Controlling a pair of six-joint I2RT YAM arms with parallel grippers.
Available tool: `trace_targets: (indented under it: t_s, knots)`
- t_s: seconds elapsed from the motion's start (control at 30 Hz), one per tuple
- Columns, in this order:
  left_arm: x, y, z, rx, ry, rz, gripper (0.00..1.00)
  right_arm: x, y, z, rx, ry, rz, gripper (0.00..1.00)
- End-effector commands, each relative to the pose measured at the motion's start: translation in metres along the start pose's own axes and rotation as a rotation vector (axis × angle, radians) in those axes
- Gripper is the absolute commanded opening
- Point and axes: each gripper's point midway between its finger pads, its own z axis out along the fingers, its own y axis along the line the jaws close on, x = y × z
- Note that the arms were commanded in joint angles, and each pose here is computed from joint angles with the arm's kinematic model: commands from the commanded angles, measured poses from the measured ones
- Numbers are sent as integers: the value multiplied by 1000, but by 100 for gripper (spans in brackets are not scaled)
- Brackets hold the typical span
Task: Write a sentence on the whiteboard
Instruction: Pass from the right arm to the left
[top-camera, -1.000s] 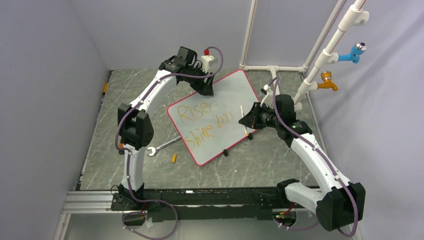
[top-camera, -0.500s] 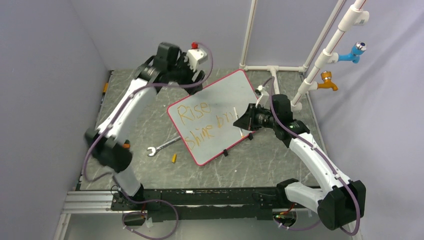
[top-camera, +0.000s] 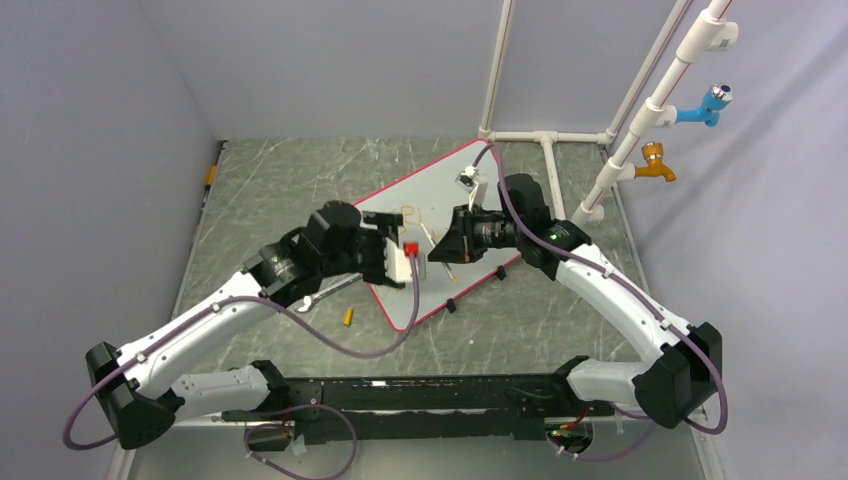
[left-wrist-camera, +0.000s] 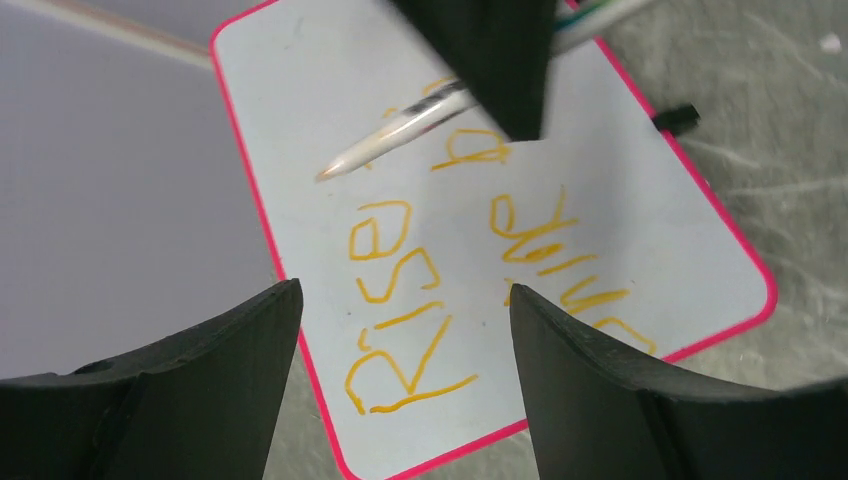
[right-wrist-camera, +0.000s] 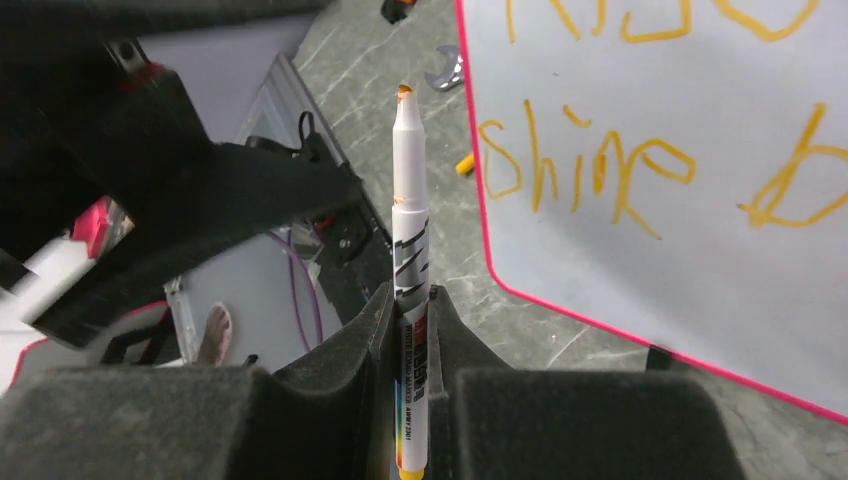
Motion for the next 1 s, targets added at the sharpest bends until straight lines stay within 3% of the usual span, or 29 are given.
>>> trace_targets:
  t_s: [0.0,0.33,0.57,0.7,0.8,0.9,0.97]
  knots:
    - [-25,4,-2,-65,-47,285,80,-3,21,1,-43,35,-21,0]
    - [-36,-10,14,-102,-9,483,74,11,25,8,-35,87,-14,0]
    - [-26,-24,25,-22,23,496,56,10,30,4,-21,101,-59,0]
    - [-29,-33,31,16,-7,475,51,8,35,0,-42,104,-85,0]
    - [-29,-37,34,45,-7,436,33,5,39,-3,-48,90,-104,0]
    - [-27,-40,33,56,5,402,0,4,41,-5,-51,86,-118,0]
    - [-26,-41,32,53,3,383,0,4,41,-6,-46,82,-124,0]
